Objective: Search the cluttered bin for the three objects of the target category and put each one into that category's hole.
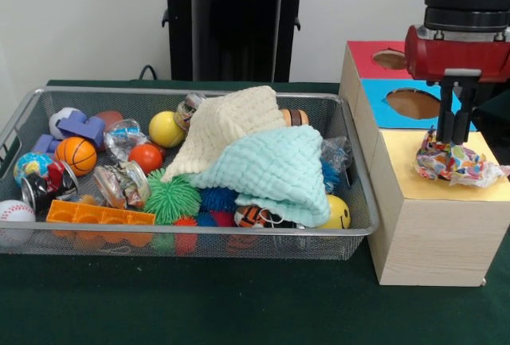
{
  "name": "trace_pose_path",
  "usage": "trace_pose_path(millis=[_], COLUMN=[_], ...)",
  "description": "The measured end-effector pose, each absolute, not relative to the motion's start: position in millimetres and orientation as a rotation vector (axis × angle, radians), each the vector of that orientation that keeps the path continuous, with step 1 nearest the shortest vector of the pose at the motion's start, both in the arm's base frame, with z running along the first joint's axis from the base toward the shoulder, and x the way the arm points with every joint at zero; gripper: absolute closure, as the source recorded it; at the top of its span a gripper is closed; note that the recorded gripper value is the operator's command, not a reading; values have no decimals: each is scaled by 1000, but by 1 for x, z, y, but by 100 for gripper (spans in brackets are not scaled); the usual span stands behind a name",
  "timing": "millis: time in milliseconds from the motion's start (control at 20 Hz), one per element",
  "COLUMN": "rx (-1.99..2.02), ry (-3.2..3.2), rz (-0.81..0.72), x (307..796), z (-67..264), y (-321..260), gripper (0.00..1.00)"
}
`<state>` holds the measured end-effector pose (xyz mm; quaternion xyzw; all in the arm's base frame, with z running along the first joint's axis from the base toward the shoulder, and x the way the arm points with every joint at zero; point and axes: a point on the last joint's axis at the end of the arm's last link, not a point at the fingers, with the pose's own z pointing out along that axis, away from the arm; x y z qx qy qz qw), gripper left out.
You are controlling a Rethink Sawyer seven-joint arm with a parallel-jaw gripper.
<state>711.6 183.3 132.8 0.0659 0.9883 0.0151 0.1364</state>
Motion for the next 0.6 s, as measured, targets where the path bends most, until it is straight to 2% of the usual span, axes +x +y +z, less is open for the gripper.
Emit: trace_pose_path(millis=[600], rx=[192], ry=[2891], rz=[36], x=[706], z=[113], y=[183], gripper=[100])
